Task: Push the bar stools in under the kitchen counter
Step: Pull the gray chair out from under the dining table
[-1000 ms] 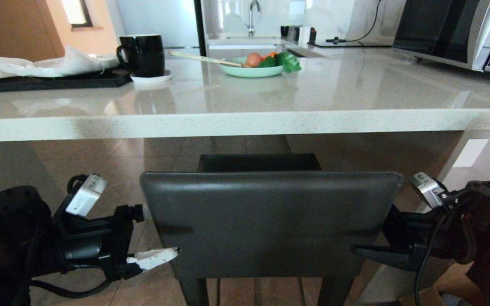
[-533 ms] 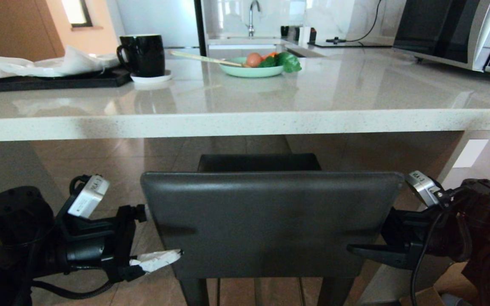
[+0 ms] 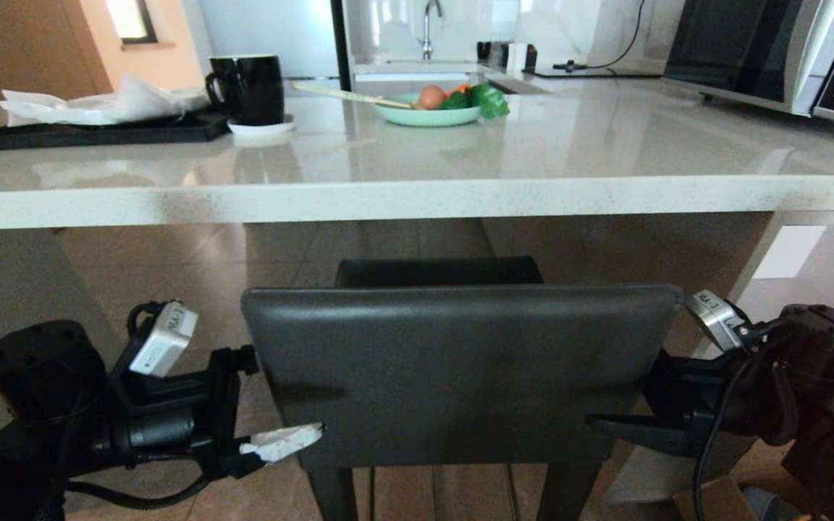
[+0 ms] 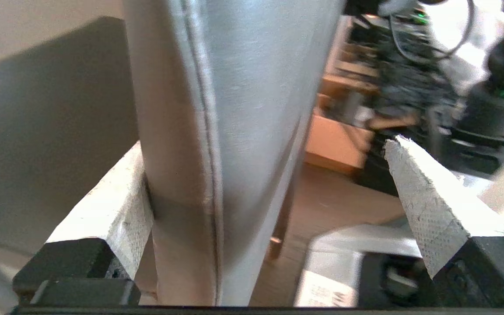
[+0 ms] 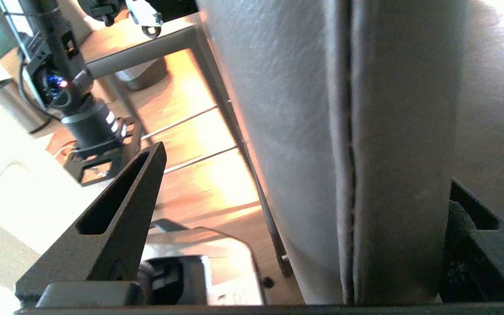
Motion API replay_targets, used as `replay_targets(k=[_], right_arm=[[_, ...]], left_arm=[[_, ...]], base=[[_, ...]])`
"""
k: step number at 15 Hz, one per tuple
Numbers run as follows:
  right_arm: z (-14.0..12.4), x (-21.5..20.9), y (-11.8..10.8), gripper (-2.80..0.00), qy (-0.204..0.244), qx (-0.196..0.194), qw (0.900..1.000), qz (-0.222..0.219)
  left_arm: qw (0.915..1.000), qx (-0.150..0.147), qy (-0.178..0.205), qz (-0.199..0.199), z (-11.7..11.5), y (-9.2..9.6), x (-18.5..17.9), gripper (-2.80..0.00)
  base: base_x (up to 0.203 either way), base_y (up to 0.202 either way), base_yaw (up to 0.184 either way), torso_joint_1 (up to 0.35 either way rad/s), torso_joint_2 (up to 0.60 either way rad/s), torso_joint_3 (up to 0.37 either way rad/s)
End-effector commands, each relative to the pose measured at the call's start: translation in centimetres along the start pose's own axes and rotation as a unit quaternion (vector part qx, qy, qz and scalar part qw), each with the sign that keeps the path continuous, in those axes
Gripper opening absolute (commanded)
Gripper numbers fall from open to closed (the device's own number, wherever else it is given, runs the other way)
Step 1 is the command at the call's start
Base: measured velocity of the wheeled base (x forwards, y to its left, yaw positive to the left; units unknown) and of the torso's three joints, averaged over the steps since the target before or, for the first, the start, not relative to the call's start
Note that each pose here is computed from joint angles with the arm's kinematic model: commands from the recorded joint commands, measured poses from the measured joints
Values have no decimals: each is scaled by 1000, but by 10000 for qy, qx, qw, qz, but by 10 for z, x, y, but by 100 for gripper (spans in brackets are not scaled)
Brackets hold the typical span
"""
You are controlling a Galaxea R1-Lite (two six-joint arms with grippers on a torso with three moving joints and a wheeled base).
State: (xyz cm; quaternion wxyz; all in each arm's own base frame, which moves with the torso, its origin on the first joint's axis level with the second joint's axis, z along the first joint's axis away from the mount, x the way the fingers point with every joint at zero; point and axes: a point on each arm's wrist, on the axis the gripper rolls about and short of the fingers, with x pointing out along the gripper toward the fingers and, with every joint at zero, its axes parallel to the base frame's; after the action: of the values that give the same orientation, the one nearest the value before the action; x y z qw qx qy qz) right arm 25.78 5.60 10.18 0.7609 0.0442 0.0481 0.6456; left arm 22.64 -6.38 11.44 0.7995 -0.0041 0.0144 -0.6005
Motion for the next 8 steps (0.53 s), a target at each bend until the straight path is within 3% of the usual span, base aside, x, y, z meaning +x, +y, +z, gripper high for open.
replay_targets(k=[1,8], right_arm=[[0,1,2,0,2,-20,10000,86],[-3,1,4,0,26,46,9999,99]], left_arm=[[10000,-49,26,-55,-3,-1,0,0],[10000,-22,13,-55,-1,-2,0,0]], base=[[-186,0,-5,-5,-1,7],[-195,0,-1,1,3,1]])
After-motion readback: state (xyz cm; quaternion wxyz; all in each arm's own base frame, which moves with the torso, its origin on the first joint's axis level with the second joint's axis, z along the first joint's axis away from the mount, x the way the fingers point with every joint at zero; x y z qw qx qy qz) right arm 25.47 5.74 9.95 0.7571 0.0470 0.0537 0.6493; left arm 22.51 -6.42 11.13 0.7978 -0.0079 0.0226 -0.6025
